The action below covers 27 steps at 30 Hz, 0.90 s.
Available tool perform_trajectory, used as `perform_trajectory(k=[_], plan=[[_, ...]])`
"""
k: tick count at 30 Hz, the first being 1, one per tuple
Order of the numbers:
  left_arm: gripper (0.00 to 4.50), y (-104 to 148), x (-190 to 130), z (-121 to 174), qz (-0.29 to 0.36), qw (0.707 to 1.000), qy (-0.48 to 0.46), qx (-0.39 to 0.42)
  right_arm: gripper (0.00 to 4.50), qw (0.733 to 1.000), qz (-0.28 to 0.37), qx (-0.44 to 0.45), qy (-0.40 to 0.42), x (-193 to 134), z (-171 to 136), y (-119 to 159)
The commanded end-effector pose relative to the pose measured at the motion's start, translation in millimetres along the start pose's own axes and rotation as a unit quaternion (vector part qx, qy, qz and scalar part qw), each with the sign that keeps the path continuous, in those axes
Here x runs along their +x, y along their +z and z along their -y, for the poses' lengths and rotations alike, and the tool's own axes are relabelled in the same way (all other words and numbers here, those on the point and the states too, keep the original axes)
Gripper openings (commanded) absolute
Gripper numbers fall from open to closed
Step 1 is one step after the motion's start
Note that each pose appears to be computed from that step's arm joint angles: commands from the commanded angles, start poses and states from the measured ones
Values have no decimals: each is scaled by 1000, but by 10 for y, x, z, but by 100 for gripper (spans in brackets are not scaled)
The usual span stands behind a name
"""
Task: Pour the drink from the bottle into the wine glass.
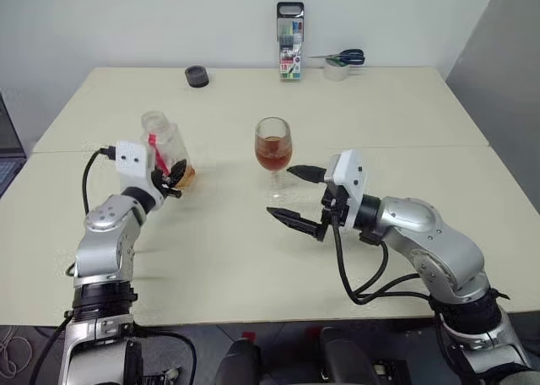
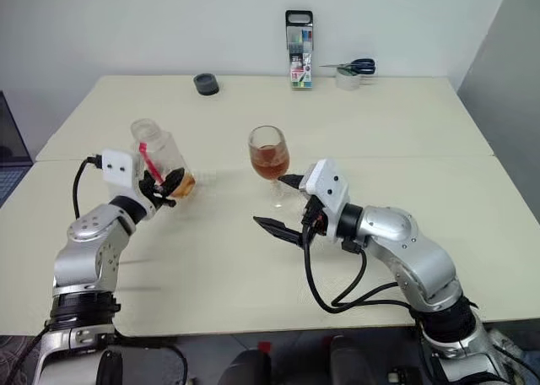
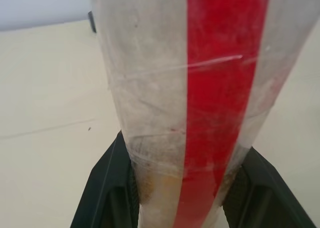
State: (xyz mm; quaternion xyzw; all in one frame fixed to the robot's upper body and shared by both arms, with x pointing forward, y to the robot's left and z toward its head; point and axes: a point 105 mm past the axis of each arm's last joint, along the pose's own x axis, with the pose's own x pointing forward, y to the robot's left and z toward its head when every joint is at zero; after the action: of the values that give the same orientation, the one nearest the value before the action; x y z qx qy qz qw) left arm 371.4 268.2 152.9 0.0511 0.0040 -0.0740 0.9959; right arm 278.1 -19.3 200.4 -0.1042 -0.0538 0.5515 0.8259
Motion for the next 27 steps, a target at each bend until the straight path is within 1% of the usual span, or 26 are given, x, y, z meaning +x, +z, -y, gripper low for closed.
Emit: perform_trajectory(k=[1, 7, 12, 14, 20, 21, 27], plan=[[166, 72, -51, -67, 33, 999, 8, -13, 450, 999, 20, -17, 26, 51, -59, 154], [166, -72, -46, -40, 31, 999, 6, -12, 450, 999, 21, -22, 39, 92, -71, 185], [166, -219, -26, -34, 17, 1000, 4, -14, 450, 999, 21, -21, 44, 106, -87, 193], [239, -238, -21, -41, 17, 1000, 4, -11, 450, 999, 20, -20, 47, 105, -95, 193], [432, -253, -15, 6, 21, 1000, -2, -3, 450, 999, 17, -18, 47, 97, -99, 188], [448, -256, -16, 20, 21, 1000, -4, 0, 450, 999, 18, -17, 44, 98, -90, 190], [448, -291, -50, 31, 17, 1000, -1, 18, 450, 999, 5, -20, 41, 81, -89, 105]])
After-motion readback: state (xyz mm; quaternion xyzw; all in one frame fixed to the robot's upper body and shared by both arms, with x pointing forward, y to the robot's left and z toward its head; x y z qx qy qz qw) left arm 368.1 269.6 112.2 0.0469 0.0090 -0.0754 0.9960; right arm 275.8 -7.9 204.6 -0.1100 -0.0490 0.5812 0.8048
